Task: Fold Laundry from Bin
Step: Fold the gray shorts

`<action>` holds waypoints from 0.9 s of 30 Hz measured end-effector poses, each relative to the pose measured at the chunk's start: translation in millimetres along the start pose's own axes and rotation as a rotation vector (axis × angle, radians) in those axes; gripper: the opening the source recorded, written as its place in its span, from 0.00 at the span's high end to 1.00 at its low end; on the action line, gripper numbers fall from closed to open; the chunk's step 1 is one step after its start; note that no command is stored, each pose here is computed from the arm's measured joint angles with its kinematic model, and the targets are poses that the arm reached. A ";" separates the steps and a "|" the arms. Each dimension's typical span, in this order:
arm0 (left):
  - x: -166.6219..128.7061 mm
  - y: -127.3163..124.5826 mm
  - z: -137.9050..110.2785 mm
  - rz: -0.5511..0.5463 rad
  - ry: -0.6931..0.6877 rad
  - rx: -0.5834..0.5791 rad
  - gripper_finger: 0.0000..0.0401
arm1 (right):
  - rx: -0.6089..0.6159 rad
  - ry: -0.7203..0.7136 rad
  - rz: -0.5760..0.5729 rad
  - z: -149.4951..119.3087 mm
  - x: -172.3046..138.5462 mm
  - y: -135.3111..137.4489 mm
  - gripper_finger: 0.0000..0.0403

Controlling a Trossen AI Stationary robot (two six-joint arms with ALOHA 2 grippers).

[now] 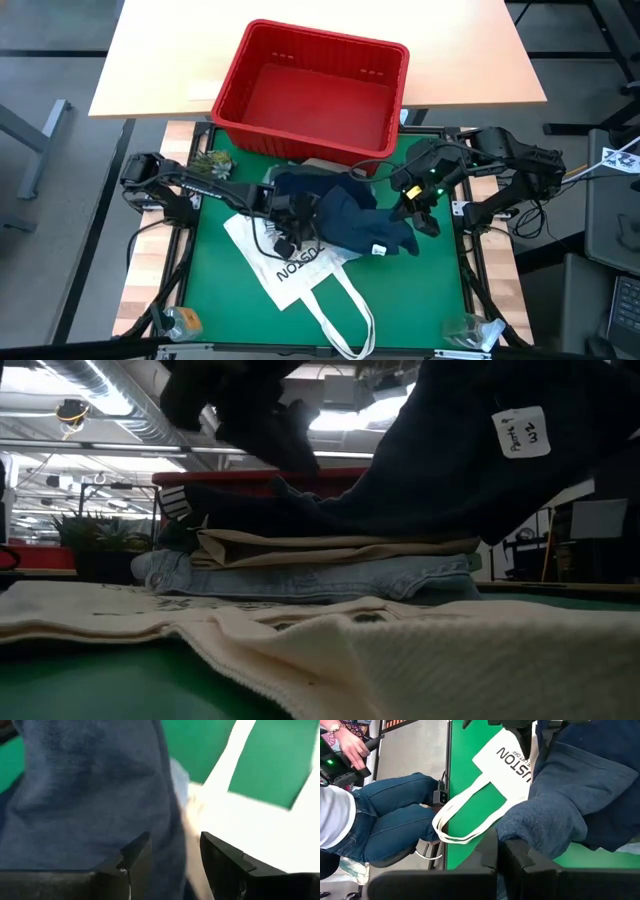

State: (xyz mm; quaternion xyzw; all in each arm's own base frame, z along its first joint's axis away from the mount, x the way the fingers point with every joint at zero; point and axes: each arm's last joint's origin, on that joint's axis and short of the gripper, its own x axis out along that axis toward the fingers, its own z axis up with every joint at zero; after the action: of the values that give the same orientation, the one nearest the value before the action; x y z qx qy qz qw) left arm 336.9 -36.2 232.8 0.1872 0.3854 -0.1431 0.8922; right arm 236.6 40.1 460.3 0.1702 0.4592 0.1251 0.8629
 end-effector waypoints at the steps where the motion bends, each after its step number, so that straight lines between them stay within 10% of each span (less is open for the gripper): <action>1: 0.1 -2.3 -0.4 0.017 0.021 0.034 0.59 | 0.000 -0.001 -0.002 0.0 0.0 -0.1 0.98; 27: 12.8 -10.7 -12.1 0.101 0.205 0.125 0.67 | 0.003 -0.022 -0.114 -0.4 -0.3 -3.6 0.98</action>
State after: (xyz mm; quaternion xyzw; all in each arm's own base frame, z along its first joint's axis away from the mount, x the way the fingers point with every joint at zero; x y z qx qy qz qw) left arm 333.5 -41.8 213.3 0.2753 0.4549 -0.1019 0.8408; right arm 236.4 36.7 458.8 0.1465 0.4587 0.0733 0.8734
